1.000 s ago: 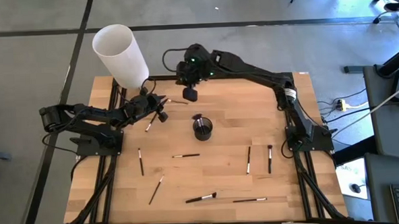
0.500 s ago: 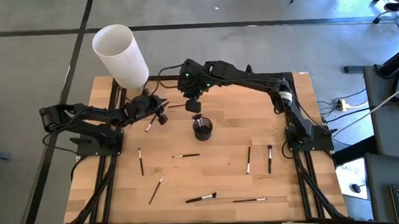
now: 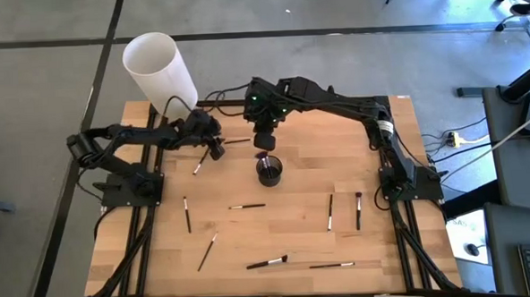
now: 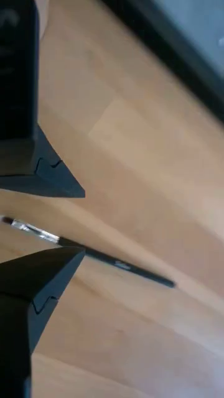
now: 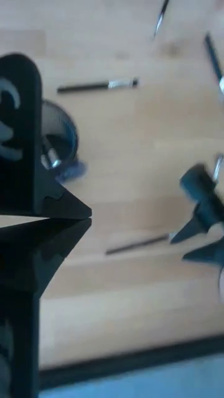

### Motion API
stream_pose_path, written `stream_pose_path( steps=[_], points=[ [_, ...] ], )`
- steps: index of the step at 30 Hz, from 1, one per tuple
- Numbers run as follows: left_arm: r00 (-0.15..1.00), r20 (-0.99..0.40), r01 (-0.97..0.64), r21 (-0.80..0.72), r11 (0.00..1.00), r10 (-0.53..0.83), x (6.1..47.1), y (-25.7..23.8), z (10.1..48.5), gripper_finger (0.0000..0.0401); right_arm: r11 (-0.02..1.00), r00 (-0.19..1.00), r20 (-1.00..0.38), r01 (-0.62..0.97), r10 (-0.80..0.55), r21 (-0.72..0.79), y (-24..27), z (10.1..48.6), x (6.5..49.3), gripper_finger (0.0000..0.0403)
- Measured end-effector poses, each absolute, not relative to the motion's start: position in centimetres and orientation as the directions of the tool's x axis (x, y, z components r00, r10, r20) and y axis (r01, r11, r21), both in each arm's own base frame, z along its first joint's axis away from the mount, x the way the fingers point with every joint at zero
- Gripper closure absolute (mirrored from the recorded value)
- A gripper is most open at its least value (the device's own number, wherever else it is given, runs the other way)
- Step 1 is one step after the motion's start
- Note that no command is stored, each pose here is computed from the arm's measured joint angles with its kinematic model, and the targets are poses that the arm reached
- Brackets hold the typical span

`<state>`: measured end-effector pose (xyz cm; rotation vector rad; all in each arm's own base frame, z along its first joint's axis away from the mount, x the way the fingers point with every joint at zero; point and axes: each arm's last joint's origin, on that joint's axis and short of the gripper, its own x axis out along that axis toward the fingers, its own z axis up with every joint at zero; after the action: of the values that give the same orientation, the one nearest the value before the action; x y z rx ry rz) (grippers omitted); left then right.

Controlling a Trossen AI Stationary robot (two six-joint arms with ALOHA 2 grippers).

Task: Pick & Place Makeup Brushes
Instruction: Put the eyeshadow brush into the makeup brush holder

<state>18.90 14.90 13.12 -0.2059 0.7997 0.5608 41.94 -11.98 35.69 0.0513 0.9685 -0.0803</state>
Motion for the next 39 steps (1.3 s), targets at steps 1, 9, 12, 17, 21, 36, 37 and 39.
stream_pose_path(
  steps=[1,9,12,17,21,36,37,39],
  points=[
    [0.550,-0.739,-0.547,0.032,0.836,0.388,19.0,15.0,12.8,0.0266,0.997,0.578,-0.816,0.072,-0.015,0.032,-11.9,35.5,42.1,0.0395],
    [0.497,-0.785,-0.535,0.057,0.843,0.369,19.3,15.2,11.7,0.0268,0.993,0.598,-0.799,0.041,0.066,0.112,-11.6,31.4,42.0,0.0394],
    [0.493,-0.789,-0.536,0.057,0.842,0.367,19.1,15.2,11.9,0.0266,0.986,0.623,-0.776,0.048,0.096,0.161,-11.8,29.4,41.0,0.0394],
    [0.446,-0.830,-0.530,0.057,0.846,0.336,18.6,14.8,11.8,0.0266,0.962,0.730,-0.664,0.032,0.163,0.271,-11.2,25.6,38.9,0.0394],
    [0.441,-0.834,-0.540,0.048,0.840,0.331,18.3,15.0,11.8,0.0274,0.945,0.751,-0.636,0.054,0.174,0.322,-9.9,22.9,36.6,0.0394],
    [0.414,-0.862,-0.513,0.043,0.857,0.292,18.0,15.2,11.0,0.0394,0.949,0.868,-0.493,0.110,0.053,0.296,-4.5,23.0,30.3,0.0394],
    [0.417,-0.860,-0.508,0.047,0.860,0.293,18.0,15.3,11.0,0.0395,0.951,0.875,-0.483,0.118,0.037,0.286,-4.4,23.2,30.2,0.0394],
    [0.432,-0.848,-0.506,0.054,0.861,0.308,18.1,15.4,11.1,0.0397,0.953,0.881,-0.473,0.138,0.005,0.268,-4.4,23.6,30.0,0.0394]
  ],
)
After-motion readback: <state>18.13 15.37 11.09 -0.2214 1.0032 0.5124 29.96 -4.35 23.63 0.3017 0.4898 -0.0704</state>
